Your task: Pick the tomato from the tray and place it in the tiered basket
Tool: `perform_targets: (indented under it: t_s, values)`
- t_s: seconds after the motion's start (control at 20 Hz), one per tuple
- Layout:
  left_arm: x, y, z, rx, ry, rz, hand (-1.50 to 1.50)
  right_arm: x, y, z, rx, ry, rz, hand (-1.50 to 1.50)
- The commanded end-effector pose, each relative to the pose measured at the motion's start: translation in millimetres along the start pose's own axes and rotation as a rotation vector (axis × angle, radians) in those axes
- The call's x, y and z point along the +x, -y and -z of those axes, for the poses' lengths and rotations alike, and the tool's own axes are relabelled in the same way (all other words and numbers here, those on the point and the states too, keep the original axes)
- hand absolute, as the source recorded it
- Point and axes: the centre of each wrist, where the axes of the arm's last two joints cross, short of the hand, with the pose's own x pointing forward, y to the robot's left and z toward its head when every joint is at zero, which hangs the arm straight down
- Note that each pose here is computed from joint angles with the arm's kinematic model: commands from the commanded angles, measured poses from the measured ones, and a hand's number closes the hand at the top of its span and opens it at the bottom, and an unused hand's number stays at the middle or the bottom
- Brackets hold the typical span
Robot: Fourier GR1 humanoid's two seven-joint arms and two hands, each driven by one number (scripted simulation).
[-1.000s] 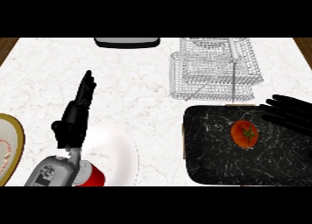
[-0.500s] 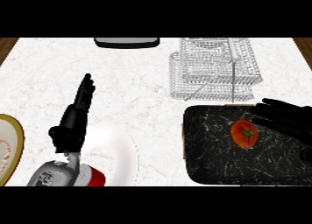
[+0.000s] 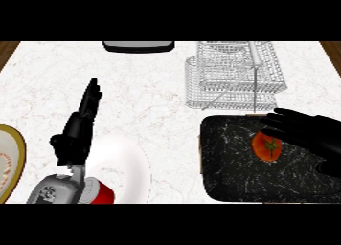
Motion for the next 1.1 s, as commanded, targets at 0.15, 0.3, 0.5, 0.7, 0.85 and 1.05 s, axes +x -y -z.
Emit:
perform_targets:
  t_s: [0.15, 0.3, 0.5, 0.7, 0.85, 1.05]
  values:
    - [-15, 7, -5, -0.002, -0.003, -0.005, 0.0, -2, -22, 10, 0.029, 0.016, 0.048, -1.5]
    - [-2, 12, -5, 0.001, -0.017, 0.007, 0.0, -4, -9, 20, 0.037, 0.033, 0.042, -1.5]
    - [-17, -4, -13, 0.001, -0.008, 0.012, 0.0, 2, -20, 20, 0.03, 0.025, 0.055, -1.5]
    - [-16, -11, -9, 0.002, -0.01, -0.005, 0.0, 4, -41, 27, 0.018, 0.037, 0.077, -1.5]
    - [-11, -8, -4, -0.003, -0.023, -0.002, 0.0, 10, -63, 37, 0.027, 0.038, 0.098, -1.5]
    - [4, 2, 4, -0.009, -0.01, 0.006, 0.0, 5, -60, 19, 0.0, 0.034, 0.127, -1.5]
